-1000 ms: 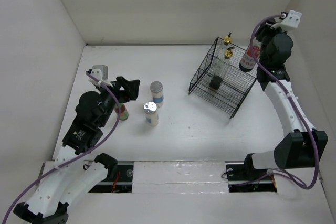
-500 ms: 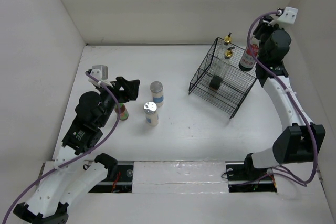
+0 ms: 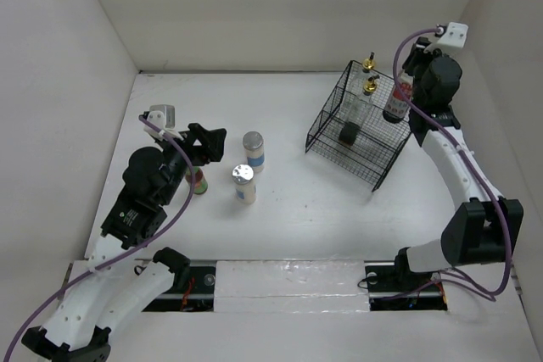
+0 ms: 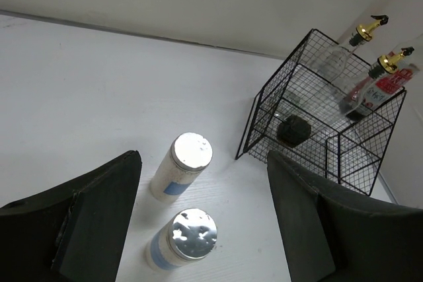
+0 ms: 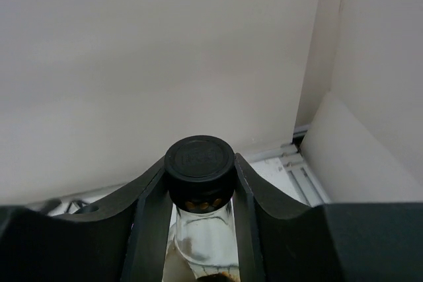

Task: Organize the condiment bottles

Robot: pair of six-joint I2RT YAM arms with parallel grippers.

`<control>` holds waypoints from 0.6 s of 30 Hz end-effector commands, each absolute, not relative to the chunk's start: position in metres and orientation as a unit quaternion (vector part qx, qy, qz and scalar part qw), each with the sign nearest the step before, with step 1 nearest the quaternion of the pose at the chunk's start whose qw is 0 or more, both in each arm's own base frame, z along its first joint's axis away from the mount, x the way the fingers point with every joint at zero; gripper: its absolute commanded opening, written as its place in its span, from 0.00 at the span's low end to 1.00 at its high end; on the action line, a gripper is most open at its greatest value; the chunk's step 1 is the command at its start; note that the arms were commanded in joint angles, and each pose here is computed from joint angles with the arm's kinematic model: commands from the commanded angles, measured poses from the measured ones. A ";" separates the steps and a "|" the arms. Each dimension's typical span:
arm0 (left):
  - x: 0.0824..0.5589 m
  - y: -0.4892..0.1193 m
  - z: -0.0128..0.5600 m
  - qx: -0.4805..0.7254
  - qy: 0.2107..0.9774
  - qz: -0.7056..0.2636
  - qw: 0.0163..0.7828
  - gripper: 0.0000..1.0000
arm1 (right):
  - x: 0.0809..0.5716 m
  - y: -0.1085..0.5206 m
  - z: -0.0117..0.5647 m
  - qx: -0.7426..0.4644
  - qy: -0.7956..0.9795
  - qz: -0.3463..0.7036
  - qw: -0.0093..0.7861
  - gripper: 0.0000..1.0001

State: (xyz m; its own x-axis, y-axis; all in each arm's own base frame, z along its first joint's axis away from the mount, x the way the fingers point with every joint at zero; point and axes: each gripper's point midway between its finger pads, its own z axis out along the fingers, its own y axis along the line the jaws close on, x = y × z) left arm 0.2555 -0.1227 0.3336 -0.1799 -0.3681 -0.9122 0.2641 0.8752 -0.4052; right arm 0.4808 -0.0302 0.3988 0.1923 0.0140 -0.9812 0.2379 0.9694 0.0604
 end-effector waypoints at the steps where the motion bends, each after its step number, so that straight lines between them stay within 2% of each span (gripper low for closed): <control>1: 0.259 -0.122 0.344 -0.036 0.712 -0.249 0.656 0.73 | 0.459 -0.032 0.436 0.118 0.564 -0.047 0.816 0.17; 6: 0.260 -0.126 0.342 -0.029 0.715 -0.254 0.651 0.73 | 0.455 -0.028 0.384 0.140 0.595 -0.020 0.791 0.18; 15: 0.259 -0.130 0.344 -0.022 0.712 -0.262 0.651 0.73 | 0.437 -0.022 0.365 0.143 0.601 -0.015 0.786 0.21; 18: 0.259 -0.130 0.344 -0.022 0.712 -0.262 0.651 0.73 | 0.431 -0.022 0.360 0.147 0.604 -0.011 0.783 0.32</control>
